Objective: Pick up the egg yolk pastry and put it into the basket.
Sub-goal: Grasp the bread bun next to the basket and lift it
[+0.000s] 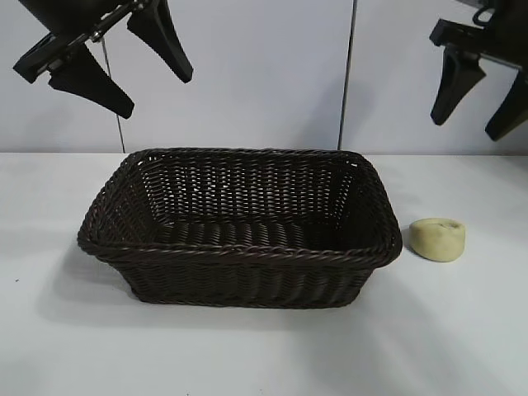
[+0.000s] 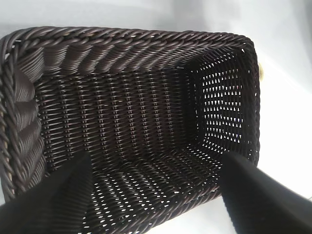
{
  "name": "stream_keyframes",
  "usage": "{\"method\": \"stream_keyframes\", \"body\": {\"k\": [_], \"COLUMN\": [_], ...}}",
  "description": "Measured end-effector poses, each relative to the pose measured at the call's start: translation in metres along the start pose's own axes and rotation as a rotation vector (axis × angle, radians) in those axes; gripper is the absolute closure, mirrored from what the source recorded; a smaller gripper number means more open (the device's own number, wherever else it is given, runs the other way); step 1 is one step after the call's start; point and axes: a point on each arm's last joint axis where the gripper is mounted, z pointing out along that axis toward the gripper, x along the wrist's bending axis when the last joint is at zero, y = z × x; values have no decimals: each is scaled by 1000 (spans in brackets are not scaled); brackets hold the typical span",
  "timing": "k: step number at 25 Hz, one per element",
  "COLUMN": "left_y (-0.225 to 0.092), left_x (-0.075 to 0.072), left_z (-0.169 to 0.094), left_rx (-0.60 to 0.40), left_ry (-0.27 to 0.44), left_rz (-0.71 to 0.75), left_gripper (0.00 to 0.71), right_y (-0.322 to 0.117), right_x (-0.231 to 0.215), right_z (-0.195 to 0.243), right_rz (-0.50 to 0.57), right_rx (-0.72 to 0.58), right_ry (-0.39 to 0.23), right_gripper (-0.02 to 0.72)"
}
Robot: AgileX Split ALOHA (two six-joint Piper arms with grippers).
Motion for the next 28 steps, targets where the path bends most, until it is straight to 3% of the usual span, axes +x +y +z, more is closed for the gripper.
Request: {"method": "stream_keyframes", "body": {"k": [11, 20, 28], "left_y": [0, 0, 0], "left_x": [0, 0, 0], "left_z": [0, 0, 0], "left_rx": [0, 0, 0], "left_ry": [0, 0, 0], "left_rz": [0, 0, 0], "left_gripper": [178, 178, 178], "right_y": [4, 6, 9], "right_x": [-10, -20, -23], "right_z": [45, 65, 66], "right_rz": [28, 59, 80], "right_rx": [71, 80, 51], "right_ry": [-5, -60, -87], "right_gripper": [208, 210, 445]}}
